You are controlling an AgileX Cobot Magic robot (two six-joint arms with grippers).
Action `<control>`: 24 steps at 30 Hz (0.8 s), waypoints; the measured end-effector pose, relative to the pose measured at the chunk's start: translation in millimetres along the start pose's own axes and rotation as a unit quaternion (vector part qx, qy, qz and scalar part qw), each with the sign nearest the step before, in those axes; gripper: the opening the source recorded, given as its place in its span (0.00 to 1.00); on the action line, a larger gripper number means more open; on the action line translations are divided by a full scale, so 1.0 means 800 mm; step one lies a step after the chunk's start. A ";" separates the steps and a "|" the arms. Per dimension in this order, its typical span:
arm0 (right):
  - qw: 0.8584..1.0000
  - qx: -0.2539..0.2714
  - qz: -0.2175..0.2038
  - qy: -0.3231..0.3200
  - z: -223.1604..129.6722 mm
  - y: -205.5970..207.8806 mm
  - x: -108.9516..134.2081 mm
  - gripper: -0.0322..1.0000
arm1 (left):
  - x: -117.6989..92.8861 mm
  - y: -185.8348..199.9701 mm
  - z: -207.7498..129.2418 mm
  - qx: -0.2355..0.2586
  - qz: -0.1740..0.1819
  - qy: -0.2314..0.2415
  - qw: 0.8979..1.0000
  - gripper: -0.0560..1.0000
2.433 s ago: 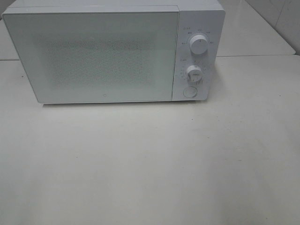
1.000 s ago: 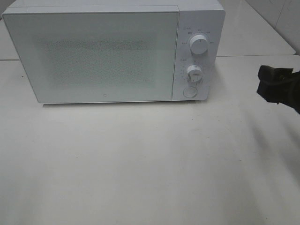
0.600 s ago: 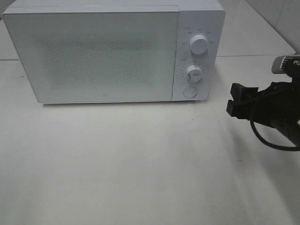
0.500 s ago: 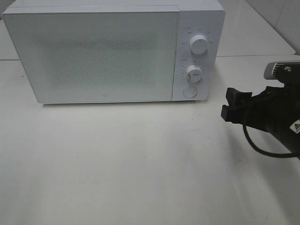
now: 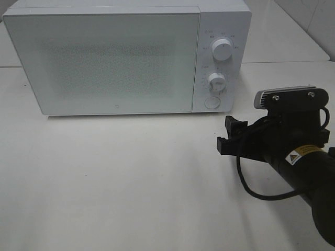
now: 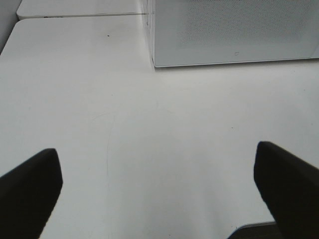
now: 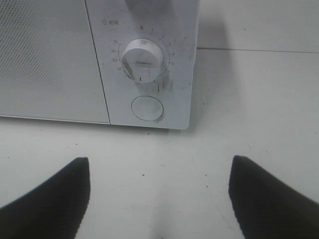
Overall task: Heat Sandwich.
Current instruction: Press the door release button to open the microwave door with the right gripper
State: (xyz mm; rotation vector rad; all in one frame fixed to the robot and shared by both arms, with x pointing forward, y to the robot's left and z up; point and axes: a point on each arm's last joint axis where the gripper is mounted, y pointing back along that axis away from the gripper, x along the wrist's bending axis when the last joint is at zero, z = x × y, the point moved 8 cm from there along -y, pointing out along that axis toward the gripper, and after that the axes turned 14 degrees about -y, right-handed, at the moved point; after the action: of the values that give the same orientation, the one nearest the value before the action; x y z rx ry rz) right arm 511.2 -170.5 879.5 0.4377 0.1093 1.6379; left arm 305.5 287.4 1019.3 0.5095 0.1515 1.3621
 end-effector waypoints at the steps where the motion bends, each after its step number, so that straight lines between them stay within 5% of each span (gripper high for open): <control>1: 1.000 0.000 0.000 0.000 0.000 0.000 0.000 0.76 | 0.000 0.000 0.000 0.000 0.000 0.000 1.000 0.99; 15: 0.999 -0.002 -0.001 -0.047 0.000 -0.001 0.002 0.76 | 0.000 0.000 0.000 0.000 0.000 0.000 1.000 0.99; 20: 0.989 -0.003 0.000 -0.145 0.000 -0.001 0.002 0.76 | 0.000 0.000 0.000 0.000 0.000 0.000 1.000 0.99; 24: 0.968 -0.003 0.000 -0.251 0.000 -0.001 0.002 0.76 | 0.000 0.000 0.000 0.000 0.000 0.000 1.000 0.99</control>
State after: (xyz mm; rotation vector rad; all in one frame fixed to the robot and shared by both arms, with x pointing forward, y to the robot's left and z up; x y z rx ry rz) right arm 512.1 -169.0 879.7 0.8335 -0.2748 1.4810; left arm 305.5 287.4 1019.3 0.5095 0.1515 1.3621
